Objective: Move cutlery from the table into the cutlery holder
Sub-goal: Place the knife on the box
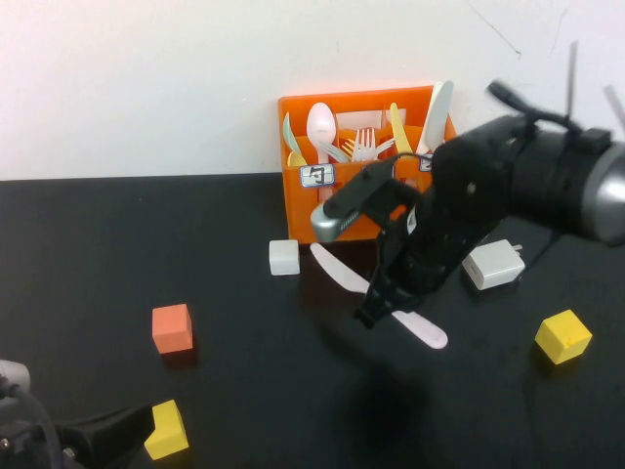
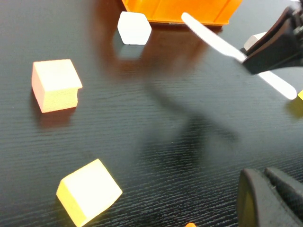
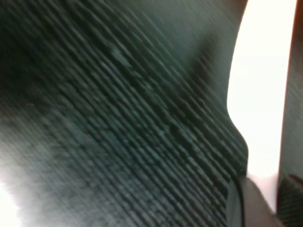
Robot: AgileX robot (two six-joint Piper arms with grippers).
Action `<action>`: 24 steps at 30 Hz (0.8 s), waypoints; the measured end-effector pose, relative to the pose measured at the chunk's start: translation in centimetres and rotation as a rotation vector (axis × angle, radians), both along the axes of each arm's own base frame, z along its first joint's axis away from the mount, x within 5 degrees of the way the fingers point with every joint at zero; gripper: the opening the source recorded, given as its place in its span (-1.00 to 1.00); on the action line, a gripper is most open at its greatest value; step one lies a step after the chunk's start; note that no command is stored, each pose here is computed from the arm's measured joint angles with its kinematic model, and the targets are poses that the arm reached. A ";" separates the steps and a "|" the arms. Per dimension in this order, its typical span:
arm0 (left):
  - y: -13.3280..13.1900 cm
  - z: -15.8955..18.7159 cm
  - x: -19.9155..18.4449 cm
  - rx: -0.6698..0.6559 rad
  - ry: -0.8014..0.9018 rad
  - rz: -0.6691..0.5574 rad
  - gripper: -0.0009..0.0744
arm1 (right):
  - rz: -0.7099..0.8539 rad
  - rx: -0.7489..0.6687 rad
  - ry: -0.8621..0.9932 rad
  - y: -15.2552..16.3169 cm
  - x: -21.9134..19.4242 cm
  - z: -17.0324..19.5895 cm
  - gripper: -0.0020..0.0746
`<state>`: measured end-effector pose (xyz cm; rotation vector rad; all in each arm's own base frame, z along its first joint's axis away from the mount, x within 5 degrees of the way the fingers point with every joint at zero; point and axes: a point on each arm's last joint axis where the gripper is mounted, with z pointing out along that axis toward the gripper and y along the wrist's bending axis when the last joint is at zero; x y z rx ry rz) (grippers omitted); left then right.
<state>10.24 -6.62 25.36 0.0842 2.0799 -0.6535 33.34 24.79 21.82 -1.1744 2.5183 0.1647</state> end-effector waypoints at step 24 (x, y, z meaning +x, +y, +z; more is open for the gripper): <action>0.0 0.0 0.0 0.000 -0.001 0.000 -0.98 | 0.033 0.404 -0.583 -1.5 -1.2 14.0 -0.63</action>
